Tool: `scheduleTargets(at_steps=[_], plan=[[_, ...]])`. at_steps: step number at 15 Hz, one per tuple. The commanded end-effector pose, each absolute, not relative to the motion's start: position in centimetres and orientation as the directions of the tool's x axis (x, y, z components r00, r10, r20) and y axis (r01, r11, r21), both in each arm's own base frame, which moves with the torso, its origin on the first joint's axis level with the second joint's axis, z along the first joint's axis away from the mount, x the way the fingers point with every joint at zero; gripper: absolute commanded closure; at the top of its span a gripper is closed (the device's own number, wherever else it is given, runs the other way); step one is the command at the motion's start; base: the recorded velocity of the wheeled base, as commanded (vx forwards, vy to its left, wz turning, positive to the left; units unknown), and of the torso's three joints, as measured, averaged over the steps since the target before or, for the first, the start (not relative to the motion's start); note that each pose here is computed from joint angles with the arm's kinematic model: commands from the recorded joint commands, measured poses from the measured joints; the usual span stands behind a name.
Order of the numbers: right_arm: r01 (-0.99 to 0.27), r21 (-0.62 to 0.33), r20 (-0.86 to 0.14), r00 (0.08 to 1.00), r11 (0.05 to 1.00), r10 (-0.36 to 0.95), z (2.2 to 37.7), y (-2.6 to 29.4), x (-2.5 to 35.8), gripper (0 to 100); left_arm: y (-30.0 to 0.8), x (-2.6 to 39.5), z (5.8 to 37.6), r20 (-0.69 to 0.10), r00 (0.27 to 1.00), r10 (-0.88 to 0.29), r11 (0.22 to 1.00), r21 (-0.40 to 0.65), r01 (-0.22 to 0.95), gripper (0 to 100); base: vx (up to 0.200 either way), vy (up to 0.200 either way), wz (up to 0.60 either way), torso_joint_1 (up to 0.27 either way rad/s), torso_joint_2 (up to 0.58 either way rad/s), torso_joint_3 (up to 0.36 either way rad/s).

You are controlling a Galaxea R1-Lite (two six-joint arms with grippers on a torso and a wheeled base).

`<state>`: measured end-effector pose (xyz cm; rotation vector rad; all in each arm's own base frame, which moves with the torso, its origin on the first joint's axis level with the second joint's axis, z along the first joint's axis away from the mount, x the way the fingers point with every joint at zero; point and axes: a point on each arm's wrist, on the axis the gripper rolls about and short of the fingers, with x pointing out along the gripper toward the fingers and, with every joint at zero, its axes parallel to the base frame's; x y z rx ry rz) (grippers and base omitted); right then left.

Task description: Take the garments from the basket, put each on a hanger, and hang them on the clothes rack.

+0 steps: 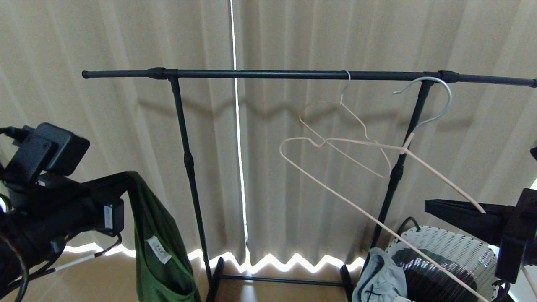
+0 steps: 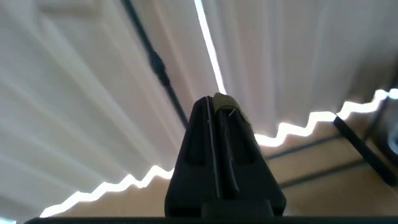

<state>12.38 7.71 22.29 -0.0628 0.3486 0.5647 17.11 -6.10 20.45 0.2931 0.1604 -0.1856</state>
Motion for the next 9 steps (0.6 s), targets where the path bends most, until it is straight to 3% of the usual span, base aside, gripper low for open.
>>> scheduleTargets(at_steps=[1, 5, 7, 9], plan=[[-0.64, 0.041, -0.38, 0.7, 0.767, 0.605, 21.0, 10.6, 13.0, 100, -9.5, 21.8, 20.9, -0.209, 0.975, -0.074, 0.953, 0.275, 0.131, 100, 0.0, 0.0, 0.0, 0.0, 0.0, 0.0], [-0.7, 0.104, -0.392, 0.624, 0.707, 0.676, 20.7, 12.4, 12.2, 100, -11.3, 25.3, 22.3, -0.182, 0.983, -0.007, 0.975, 0.215, 0.047, 100, 0.0, 0.0, 0.0, 0.0, 0.0, 0.0], [-0.71, 0.109, -0.399, 0.61, 0.696, 0.685, 20.6, 12.8, 12.0, 100, -12.8, 25.7, 23.1, -0.182, 0.982, -0.046, 0.992, 0.11, 0.067, 100, 0.0, 0.0, 0.0, 0.0, 0.0, 0.0], [-0.718, 0.108, -0.381, 0.608, 0.687, 0.696, 20.6, 13.4, 12.5, 100, -13.5, 25.5, 23.4, -0.198, 0.978, -0.069, 0.993, 0.077, 0.085, 100, 0.0, 0.0, 0.0, 0.0, 0.0, 0.0]])
